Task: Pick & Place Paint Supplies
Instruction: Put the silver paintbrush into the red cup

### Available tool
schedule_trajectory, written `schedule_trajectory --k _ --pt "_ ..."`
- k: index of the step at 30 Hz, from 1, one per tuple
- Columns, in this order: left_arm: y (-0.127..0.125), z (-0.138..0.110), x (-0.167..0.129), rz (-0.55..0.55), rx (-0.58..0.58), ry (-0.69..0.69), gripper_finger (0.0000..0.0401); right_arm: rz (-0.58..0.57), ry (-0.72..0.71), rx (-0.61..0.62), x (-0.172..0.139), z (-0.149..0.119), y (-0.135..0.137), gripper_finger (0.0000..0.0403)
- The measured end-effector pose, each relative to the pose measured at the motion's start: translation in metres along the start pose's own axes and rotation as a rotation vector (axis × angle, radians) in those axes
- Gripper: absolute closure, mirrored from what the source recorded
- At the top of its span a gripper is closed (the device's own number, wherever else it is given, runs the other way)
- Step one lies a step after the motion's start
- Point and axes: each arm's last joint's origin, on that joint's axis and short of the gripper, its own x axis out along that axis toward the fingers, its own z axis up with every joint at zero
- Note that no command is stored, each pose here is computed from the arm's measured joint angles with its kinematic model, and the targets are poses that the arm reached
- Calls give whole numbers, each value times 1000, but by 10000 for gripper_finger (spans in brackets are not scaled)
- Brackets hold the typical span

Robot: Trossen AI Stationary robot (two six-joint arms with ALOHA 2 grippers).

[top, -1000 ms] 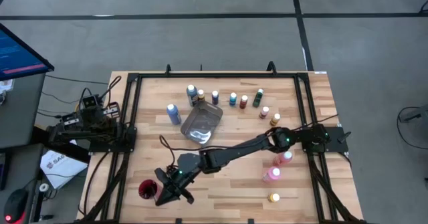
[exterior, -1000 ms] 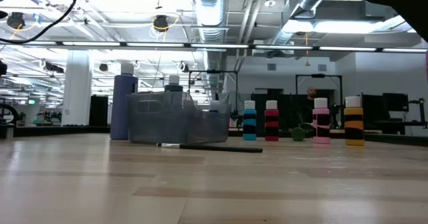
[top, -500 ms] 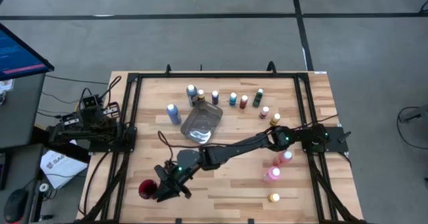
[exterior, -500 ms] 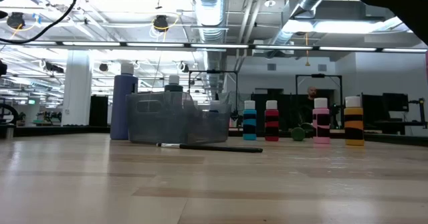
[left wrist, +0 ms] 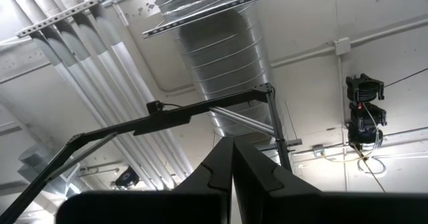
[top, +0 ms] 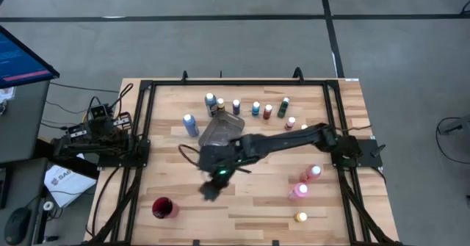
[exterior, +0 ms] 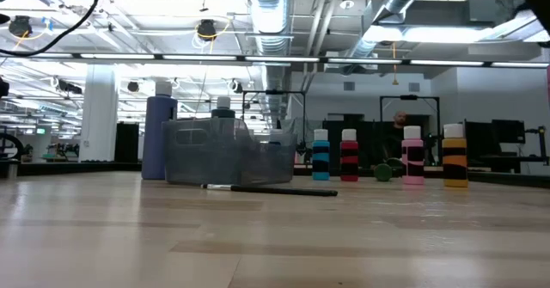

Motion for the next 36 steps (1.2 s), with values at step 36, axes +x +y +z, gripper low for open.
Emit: schedule_trajectory --k 36 --pt "0 0 0 0 0 0 398 -1068 278 -342 104 -22 -138 256"
